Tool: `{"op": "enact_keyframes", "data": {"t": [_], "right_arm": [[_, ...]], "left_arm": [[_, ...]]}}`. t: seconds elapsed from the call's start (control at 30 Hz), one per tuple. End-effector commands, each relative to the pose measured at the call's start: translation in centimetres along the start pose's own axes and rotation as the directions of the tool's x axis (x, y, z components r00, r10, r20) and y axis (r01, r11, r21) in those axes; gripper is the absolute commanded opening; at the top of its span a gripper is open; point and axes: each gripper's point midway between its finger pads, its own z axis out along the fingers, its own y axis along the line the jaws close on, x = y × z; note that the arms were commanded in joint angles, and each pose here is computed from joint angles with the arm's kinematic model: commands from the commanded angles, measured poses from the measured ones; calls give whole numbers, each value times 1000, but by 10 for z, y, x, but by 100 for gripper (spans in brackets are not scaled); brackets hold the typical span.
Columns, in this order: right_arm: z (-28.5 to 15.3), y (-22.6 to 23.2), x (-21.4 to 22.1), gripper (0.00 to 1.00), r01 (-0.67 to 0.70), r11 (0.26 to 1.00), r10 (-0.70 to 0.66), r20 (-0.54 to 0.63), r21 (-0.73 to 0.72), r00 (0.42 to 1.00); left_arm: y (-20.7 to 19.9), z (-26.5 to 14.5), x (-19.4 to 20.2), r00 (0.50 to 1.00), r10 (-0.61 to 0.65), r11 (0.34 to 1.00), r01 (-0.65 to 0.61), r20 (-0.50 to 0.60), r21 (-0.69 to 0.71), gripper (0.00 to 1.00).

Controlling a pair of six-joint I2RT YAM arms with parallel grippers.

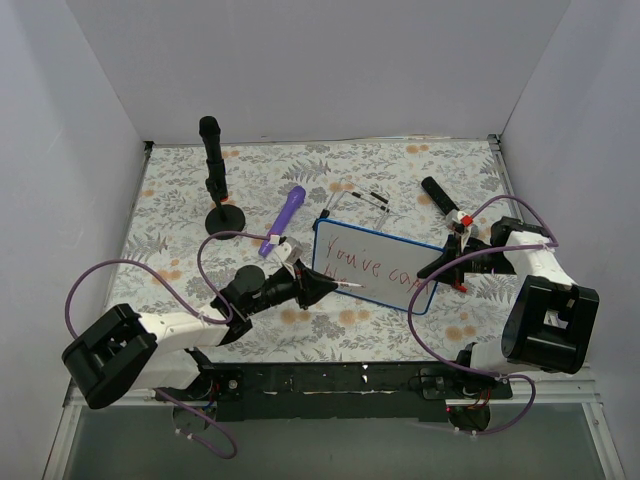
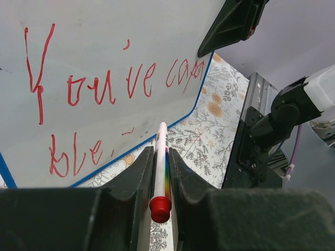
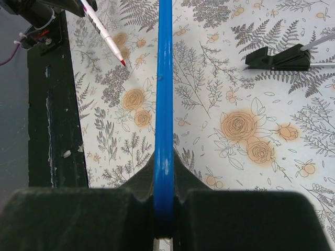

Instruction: Write a sentence on the whiteboard

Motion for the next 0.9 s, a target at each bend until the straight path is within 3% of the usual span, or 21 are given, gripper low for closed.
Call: {"op": "enact_keyframes", "data": {"t": [0.0,0.23,0.87], "right_arm": [[2,3,7,1,12,1000,-13,-51,-11,999],[2,2,7,1,16,1000,-16,-56,-9,998],[2,1,8,1,13,1000,-13,-61,4,998]], "left_arm": [[7,5,-7,998,57,998,-57,27,-22,0],[22,13,7,997,70,995,-72,-30,-68,0],[33,28,5,997,72,993,-73,-11,-95,0]]}}
